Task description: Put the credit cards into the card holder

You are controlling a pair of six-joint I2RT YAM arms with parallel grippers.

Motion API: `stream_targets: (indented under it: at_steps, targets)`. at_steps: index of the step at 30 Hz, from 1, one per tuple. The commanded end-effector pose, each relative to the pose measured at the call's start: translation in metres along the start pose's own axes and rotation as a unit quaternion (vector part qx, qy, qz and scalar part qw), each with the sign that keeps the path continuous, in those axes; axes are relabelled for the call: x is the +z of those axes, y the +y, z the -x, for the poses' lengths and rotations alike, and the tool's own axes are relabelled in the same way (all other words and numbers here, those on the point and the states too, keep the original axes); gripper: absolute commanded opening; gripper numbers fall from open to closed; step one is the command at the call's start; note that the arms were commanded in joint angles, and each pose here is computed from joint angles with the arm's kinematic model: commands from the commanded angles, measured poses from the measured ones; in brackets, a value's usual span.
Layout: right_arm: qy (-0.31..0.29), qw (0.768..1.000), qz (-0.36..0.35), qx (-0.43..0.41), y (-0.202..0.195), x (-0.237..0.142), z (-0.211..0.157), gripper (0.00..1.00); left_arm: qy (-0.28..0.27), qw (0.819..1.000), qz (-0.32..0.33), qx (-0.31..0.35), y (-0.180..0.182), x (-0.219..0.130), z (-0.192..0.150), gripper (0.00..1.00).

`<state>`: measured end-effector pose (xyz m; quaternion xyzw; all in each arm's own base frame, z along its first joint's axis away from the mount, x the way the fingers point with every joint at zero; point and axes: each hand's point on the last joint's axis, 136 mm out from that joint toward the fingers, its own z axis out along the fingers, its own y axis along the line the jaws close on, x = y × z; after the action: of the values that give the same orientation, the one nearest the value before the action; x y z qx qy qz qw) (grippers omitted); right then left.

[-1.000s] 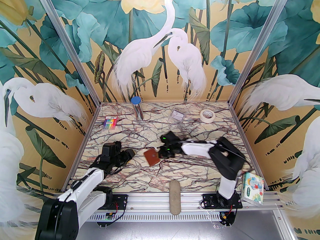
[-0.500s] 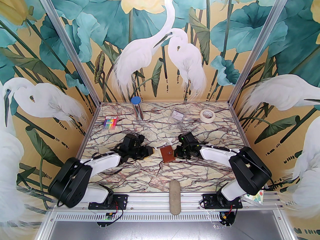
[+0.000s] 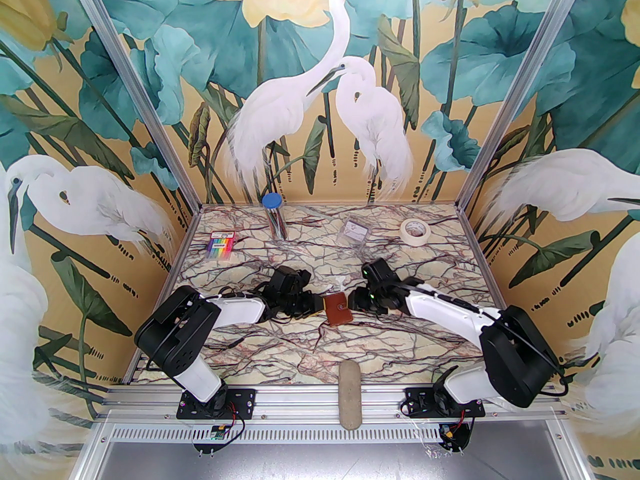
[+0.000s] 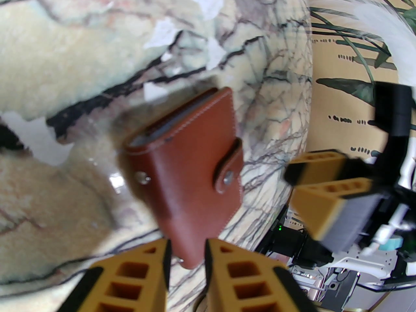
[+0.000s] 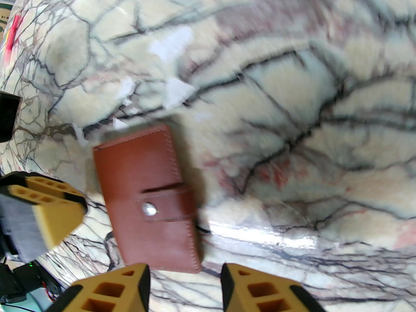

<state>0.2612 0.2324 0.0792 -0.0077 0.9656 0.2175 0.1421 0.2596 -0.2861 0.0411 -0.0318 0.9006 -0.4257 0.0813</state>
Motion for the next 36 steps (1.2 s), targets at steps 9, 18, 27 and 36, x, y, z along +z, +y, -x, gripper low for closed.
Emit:
stream_targets:
  at_steps: [9, 18, 27, 36]
  targets:
    - [0.043, 0.986, -0.142, -0.073, 0.016, 0.022, 0.014, 0.34, -0.007, 1.0, 0.017, -0.023, 0.007, 0.016, -0.008, 0.17]
    - [0.078, 0.981, -0.156, -0.086, 0.021, 0.048, 0.005, 0.28, -0.008, 0.999, 0.032, -0.031, 0.019, 0.017, -0.013, 0.15]
    - [0.089, 0.978, -0.165, -0.088, 0.017, 0.052, -0.006, 0.3, -0.012, 0.998, 0.045, -0.035, 0.028, 0.016, -0.015, 0.15]
    - [0.095, 0.977, -0.166, -0.099, 0.02, 0.054, -0.012, 0.3, -0.014, 0.998, 0.047, -0.035, 0.029, 0.016, -0.014, 0.14]
